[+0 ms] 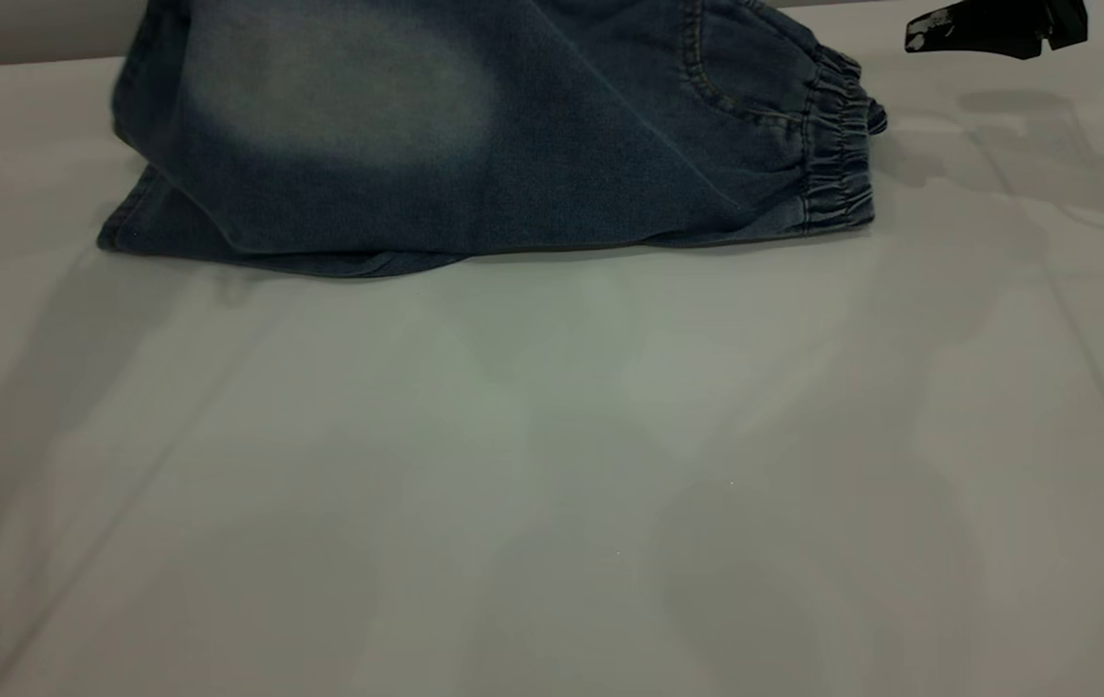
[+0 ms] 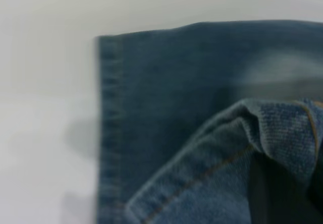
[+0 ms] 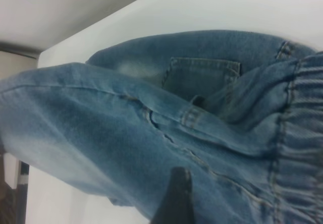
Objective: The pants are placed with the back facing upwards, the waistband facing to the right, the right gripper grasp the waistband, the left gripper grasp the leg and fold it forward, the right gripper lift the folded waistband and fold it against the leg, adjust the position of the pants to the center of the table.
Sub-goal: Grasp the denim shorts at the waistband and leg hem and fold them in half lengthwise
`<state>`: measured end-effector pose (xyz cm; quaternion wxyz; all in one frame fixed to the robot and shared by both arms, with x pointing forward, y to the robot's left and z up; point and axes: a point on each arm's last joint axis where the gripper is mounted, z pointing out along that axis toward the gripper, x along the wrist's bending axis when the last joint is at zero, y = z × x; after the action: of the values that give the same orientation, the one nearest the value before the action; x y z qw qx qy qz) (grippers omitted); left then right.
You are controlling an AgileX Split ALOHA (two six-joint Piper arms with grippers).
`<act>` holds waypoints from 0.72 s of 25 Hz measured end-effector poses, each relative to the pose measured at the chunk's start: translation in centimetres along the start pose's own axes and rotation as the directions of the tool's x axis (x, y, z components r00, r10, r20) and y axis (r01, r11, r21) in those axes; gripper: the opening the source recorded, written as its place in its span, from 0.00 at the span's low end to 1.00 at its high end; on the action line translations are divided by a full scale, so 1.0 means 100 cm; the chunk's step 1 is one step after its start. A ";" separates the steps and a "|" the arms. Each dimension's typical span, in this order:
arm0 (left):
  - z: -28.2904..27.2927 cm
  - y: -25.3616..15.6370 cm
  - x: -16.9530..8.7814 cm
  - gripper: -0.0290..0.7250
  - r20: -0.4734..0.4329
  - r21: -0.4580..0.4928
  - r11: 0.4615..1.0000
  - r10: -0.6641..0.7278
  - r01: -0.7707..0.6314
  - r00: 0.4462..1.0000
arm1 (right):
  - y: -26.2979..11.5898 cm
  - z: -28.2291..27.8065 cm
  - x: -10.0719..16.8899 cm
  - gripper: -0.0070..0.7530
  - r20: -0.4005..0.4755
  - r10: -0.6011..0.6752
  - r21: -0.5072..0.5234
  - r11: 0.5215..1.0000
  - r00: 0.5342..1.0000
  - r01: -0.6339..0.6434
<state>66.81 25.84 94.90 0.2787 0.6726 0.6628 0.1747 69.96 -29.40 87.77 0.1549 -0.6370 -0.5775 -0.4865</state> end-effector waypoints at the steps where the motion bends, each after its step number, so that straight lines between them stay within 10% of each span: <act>1: 0.000 0.000 0.002 0.14 -0.005 -0.003 1.000 0.003 -0.003 1.000 | 0.000 0.000 0.000 0.80 -0.001 0.002 -0.002 1.000 1.000 -0.002; 7: 0.001 0.002 0.006 0.18 -0.031 -0.027 0.998 0.047 -0.048 0.998 | -0.001 0.000 0.002 0.78 -0.022 0.002 0.011 1.000 1.000 -0.001; 18: 0.007 0.001 0.008 0.72 -0.043 -0.043 0.997 0.063 -0.065 0.997 | -0.001 0.000 0.002 0.78 -0.029 0.012 0.015 1.000 1.000 -0.011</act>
<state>67.41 26.51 94.32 0.2740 0.6836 0.6424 0.2120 69.79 -29.25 87.94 0.1709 -0.6320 -0.5751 -0.4906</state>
